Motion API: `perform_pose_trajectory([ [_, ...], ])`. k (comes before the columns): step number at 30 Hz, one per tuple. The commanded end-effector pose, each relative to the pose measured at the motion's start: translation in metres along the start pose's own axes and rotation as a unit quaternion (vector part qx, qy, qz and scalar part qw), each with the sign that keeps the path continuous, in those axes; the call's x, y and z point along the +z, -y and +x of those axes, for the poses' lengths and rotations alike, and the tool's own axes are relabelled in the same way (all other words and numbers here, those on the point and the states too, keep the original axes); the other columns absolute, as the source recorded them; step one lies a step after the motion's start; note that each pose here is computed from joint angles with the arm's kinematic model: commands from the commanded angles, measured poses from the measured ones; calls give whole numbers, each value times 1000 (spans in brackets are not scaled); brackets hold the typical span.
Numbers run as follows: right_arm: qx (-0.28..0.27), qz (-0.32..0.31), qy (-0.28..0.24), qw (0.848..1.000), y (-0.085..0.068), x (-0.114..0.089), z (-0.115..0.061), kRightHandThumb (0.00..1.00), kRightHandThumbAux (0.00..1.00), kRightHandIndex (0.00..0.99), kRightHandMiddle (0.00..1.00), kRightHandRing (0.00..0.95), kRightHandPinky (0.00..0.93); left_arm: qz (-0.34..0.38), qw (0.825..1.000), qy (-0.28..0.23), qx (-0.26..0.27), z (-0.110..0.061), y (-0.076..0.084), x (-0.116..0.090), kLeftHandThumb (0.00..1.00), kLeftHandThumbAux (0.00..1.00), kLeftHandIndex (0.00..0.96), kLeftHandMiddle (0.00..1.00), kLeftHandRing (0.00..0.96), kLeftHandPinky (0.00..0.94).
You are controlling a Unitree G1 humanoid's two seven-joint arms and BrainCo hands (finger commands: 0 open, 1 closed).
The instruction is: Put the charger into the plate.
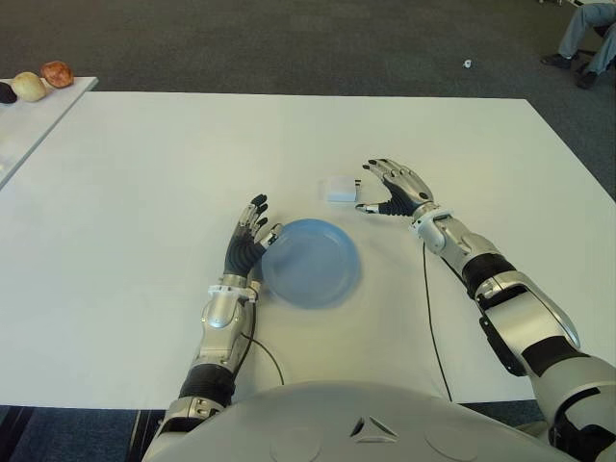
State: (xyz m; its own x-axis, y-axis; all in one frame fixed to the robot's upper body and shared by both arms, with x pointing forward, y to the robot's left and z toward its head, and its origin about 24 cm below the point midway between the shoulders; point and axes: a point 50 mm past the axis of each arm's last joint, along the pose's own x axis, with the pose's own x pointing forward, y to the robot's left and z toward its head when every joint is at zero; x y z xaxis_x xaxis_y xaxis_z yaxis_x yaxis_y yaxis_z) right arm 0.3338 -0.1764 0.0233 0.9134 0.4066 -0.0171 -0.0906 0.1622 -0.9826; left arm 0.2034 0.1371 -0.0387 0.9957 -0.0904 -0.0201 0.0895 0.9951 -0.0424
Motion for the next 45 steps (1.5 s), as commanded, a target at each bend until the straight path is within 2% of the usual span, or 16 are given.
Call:
perform_pose_trajectory([
  [1, 6, -27, 19, 999, -1, 3, 4, 217, 363, 0, 0, 0, 0, -50, 986, -155, 23, -60, 18, -54, 0, 644, 26, 77, 65, 67],
  [11, 11, -47, 40, 998, -2, 8, 7, 224, 353, 0, 0, 0, 0, -88, 982, -161, 52, -59, 17, -55, 0, 648, 40, 92, 80, 99],
  [24, 20, -58, 56, 997, 1, 14, 13, 211, 372, 0, 0, 0, 0, -97, 975, -173, 105, -66, -13, -58, 0, 617, 52, 95, 83, 100],
  [32, 20, -68, 58, 996, 4, 12, 14, 198, 378, 0, 0, 0, 0, -109, 968, -174, 143, -68, -16, -60, 0, 615, 67, 115, 97, 113],
  [45, 32, -73, 63, 995, 4, 12, 14, 200, 399, 0, 0, 0, 0, -103, 966, -175, 157, -73, -16, -59, 0, 603, 76, 132, 109, 119],
])
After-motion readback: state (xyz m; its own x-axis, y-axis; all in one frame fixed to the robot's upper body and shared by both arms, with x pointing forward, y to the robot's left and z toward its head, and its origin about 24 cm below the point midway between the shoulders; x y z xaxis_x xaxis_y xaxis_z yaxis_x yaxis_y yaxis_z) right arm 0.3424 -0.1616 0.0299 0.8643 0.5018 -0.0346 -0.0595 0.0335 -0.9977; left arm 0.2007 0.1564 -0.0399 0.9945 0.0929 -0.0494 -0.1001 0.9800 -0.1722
